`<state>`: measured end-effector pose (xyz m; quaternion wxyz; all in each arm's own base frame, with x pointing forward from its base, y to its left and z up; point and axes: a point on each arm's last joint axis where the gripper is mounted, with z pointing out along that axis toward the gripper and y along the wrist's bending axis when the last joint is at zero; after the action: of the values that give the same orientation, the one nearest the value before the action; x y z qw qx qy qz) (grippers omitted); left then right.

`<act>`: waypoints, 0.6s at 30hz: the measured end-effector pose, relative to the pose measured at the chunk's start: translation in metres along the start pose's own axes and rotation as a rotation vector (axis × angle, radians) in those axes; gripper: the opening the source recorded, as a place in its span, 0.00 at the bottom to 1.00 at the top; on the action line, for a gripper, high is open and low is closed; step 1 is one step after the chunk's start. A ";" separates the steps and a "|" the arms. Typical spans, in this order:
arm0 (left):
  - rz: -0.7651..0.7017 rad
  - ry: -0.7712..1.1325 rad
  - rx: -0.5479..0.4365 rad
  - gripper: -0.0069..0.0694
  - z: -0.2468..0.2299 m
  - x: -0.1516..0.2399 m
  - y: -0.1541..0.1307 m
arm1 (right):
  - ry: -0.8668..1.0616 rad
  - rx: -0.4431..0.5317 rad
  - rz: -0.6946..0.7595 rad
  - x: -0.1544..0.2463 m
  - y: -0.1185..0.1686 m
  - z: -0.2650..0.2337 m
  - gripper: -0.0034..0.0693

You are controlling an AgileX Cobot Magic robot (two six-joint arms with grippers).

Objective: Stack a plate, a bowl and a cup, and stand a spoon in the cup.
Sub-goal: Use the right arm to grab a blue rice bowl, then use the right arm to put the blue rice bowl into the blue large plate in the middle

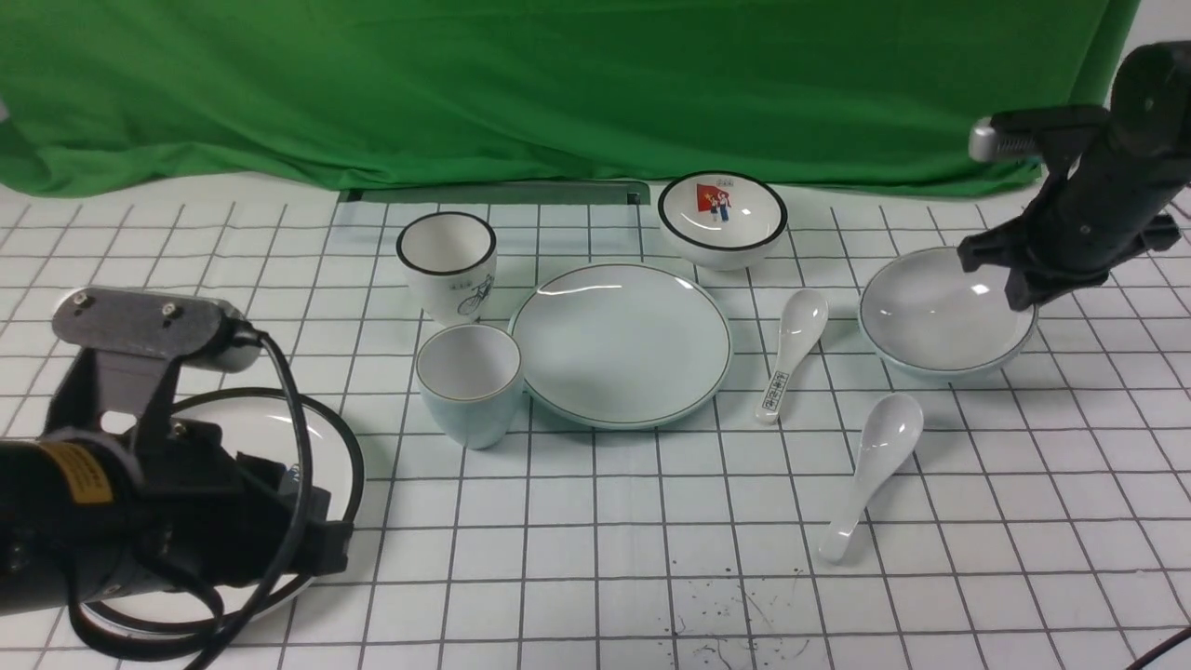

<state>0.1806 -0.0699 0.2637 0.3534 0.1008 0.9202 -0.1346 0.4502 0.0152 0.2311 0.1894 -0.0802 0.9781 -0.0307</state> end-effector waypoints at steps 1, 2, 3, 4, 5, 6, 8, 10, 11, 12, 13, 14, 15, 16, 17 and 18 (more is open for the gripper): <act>-0.001 0.000 0.001 0.05 0.000 0.000 0.000 | -0.017 0.000 -0.012 -0.005 0.003 -0.009 0.15; -0.001 0.000 0.001 0.05 0.000 0.000 0.000 | -0.023 -0.001 -0.015 -0.006 0.004 -0.013 0.15; -0.008 0.002 0.004 0.05 0.000 0.000 0.000 | -0.062 -0.030 -0.041 -0.015 0.017 -0.032 0.15; -0.014 0.003 0.008 0.05 0.000 0.000 -0.001 | -0.078 -0.056 -0.052 -0.018 0.025 -0.039 0.15; -0.019 0.004 0.014 0.05 0.000 0.000 -0.001 | -0.105 -0.100 -0.073 -0.022 0.039 -0.048 0.15; -0.021 0.004 0.017 0.05 0.000 0.000 -0.002 | -0.125 -0.145 -0.097 -0.025 0.055 -0.053 0.15; -0.027 0.015 0.028 0.05 0.000 0.001 -0.003 | -0.166 -0.265 -0.144 -0.030 0.093 -0.059 0.15; -0.025 0.032 0.032 0.05 0.000 0.003 -0.003 | -0.177 -0.353 -0.181 -0.029 0.131 -0.052 0.15; -0.024 0.039 0.033 0.05 0.000 0.003 -0.003 | -0.173 -0.380 -0.197 -0.028 0.147 -0.047 0.15; -0.024 0.041 0.033 0.05 0.000 0.004 -0.003 | -0.173 -0.384 -0.199 -0.028 0.150 -0.045 0.15; -0.025 0.046 0.035 0.05 0.000 0.004 -0.003 | -0.151 -0.409 -0.210 -0.026 0.170 -0.029 0.15; -0.026 0.047 0.035 0.05 0.000 0.004 -0.003 | -0.147 -0.413 -0.212 -0.026 0.174 -0.025 0.15; -0.030 0.049 0.038 0.05 0.000 0.004 -0.004 | -0.117 -0.421 -0.212 -0.023 0.189 -0.008 0.15; -0.034 0.049 0.040 0.05 0.000 0.004 -0.004 | -0.104 -0.424 -0.207 -0.022 0.196 0.000 0.15; -0.041 0.049 0.044 0.05 0.000 0.004 -0.004 | -0.088 -0.424 -0.201 -0.021 0.200 0.010 0.15; -0.041 0.049 0.045 0.05 0.000 0.004 -0.004 | -0.085 -0.425 -0.200 -0.021 0.201 0.012 0.15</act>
<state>0.1762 -0.0733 0.2616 0.3257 0.0927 0.9272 -0.1599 0.4445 0.2168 0.2099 0.2054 -0.2161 0.9409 0.1605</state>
